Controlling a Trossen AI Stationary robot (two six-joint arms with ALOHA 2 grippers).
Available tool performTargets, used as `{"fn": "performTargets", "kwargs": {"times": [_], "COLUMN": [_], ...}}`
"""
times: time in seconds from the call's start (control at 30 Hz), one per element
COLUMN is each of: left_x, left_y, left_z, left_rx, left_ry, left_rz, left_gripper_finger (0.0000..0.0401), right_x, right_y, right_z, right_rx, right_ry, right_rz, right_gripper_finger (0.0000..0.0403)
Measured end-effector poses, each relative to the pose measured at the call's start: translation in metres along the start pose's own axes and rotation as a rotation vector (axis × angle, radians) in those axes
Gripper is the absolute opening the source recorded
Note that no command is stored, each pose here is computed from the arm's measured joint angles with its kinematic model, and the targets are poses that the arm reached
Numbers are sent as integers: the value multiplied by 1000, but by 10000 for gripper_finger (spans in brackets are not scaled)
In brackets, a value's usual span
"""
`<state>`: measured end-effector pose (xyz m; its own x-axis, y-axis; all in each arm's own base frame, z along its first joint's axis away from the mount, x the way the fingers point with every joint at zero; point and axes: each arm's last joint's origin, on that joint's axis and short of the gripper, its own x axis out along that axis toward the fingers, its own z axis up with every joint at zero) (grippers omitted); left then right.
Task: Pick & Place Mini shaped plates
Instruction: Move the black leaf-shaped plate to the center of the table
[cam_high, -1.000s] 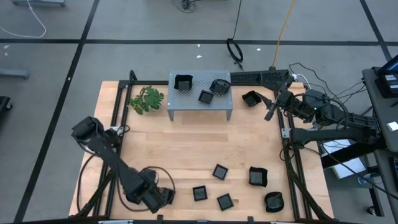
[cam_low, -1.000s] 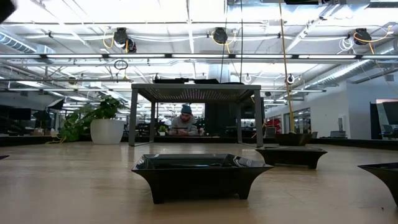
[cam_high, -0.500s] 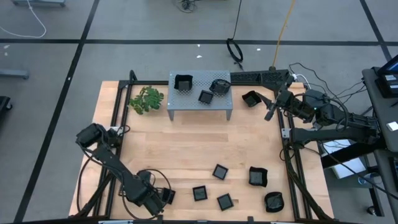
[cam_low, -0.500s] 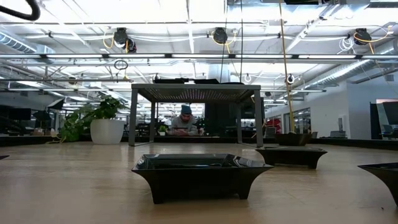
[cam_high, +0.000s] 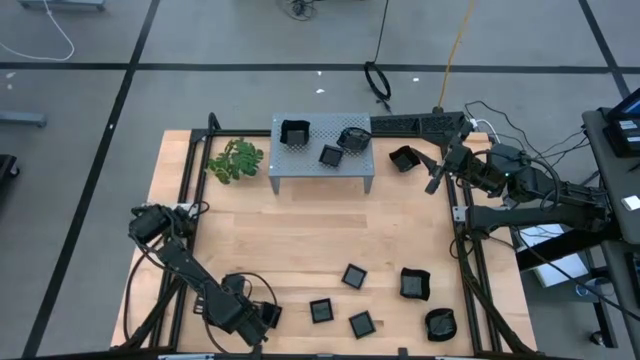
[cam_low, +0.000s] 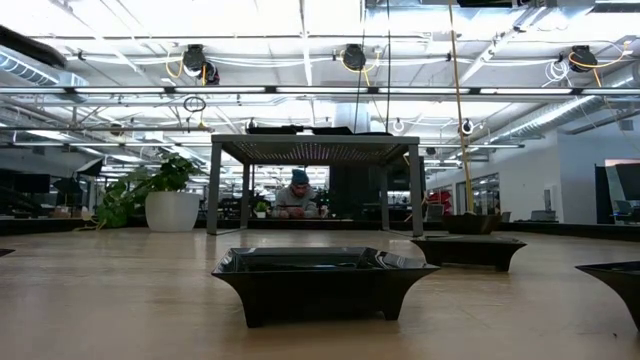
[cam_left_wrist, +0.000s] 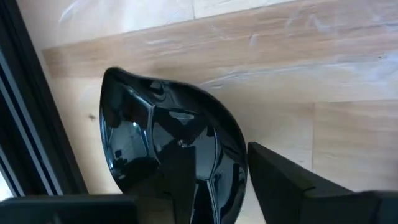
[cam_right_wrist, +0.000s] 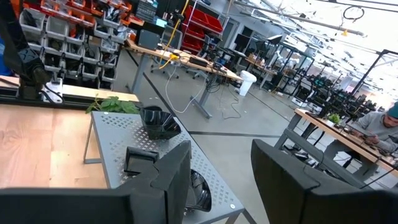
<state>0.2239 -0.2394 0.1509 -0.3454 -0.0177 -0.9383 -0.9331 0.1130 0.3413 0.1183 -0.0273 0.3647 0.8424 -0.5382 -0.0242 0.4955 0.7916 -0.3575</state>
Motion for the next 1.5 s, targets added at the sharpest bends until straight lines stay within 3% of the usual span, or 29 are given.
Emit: {"fn": "performTargets", "kwargs": {"times": [0.27, 0.5, 0.67, 0.8, 0.93, 1.27, 1.5], "left_x": [-3, -14, -35, -61, -87, -120, -119], "left_y": [-5, -11, -12, -14, -26, -76, -107], "left_z": [10, 22, 39, 61, 86, 172, 218], "left_rx": [44, 74, 100, 170, 277, 626, 760], "left_ry": [4, 21, -25, -168, -417, -678, -854], "left_rz": [11, -23, -137, -329, -559, -709, -717], "left_gripper_finger": [12, 6, 9, 6, 16, 13, 6], "right_x": [0, 0, 0, 0, 0, 0, 0], "right_y": [0, 0, 0, 0, 0, 0, 0], "right_z": [0, 0, 0, 0, 0, 0, 0], "right_rx": [0, 0, 0, 0, 0, 0, 0], "right_ry": [0, 0, 0, 0, 0, 0, 0], "right_rz": [0, 0, 0, 0, 0, 0, 0], "right_gripper_finger": [155, 155, 155, 155, 155, 155, 155]}}
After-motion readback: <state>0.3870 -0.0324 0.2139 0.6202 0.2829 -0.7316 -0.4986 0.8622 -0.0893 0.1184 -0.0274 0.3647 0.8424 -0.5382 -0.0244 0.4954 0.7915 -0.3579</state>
